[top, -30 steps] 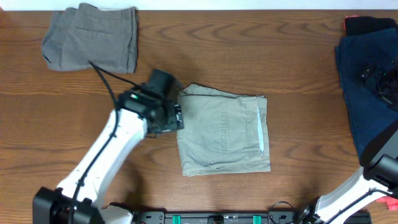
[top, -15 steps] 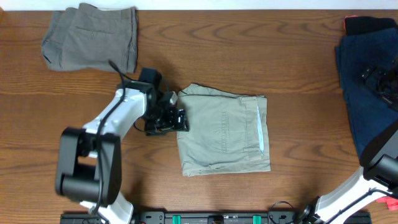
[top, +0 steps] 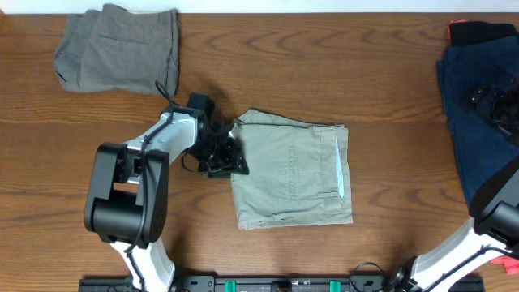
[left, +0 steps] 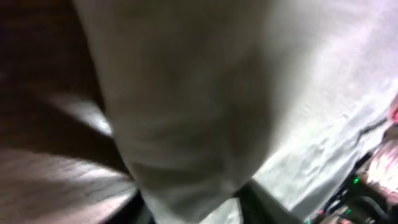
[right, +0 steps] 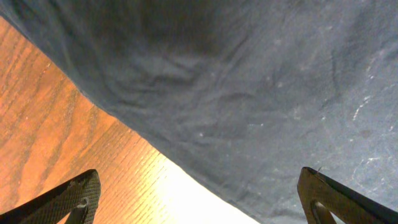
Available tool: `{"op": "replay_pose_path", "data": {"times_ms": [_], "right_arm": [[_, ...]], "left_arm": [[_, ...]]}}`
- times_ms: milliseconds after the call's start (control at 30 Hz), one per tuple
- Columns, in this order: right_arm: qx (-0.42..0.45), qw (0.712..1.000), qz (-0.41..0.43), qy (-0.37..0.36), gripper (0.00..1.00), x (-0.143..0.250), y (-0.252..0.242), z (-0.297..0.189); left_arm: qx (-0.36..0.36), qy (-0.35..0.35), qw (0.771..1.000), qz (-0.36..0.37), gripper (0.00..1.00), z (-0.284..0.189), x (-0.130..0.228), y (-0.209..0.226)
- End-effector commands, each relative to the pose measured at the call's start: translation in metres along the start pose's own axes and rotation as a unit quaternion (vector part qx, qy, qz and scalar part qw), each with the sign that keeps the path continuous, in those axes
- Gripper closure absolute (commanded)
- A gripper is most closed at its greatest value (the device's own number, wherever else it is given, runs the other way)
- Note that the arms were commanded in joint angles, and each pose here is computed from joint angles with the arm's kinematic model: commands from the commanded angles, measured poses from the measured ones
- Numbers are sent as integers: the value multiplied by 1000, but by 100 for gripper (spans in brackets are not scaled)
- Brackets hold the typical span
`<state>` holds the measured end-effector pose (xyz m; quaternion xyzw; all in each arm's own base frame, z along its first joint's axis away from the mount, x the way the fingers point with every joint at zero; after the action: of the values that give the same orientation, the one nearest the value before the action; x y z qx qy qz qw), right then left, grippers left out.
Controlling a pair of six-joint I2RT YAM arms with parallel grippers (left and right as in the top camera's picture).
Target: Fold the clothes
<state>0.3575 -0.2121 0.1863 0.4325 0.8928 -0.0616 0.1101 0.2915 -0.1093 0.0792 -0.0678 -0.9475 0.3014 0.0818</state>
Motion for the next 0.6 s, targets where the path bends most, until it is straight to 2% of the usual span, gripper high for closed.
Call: {"op": "replay_pose_path", "data": {"times_ms": [0, 33, 300, 567], "right_arm": [[-2, 1000, 9, -16, 1, -3, -2, -12], [-3, 1000, 9, -16, 1, -3, -2, -12], [-2, 1000, 9, -16, 1, -3, -2, -12], [-2, 1000, 9, -16, 1, -3, -2, -12]], "left_arm": [[-6, 11, 1000, -23, 81, 7, 2, 6], [-6, 10, 1000, -23, 94, 7, 2, 6], [-43, -17, 998, -32, 94, -9, -15, 4], [-188, -90, 978, 25, 94, -76, -59, -6]]}}
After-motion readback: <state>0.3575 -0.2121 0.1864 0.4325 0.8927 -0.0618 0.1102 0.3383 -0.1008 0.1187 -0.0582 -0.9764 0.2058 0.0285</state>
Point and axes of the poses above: each gripper's point midway between its finger pads, its own z axis out along the fingers, its own y axis along the line the jaws close on, x = y × z, the point moved 9 cm from there along -z, back along the fingers, and after that the axes turned 6 degrees about z, right-handed, at the moved point
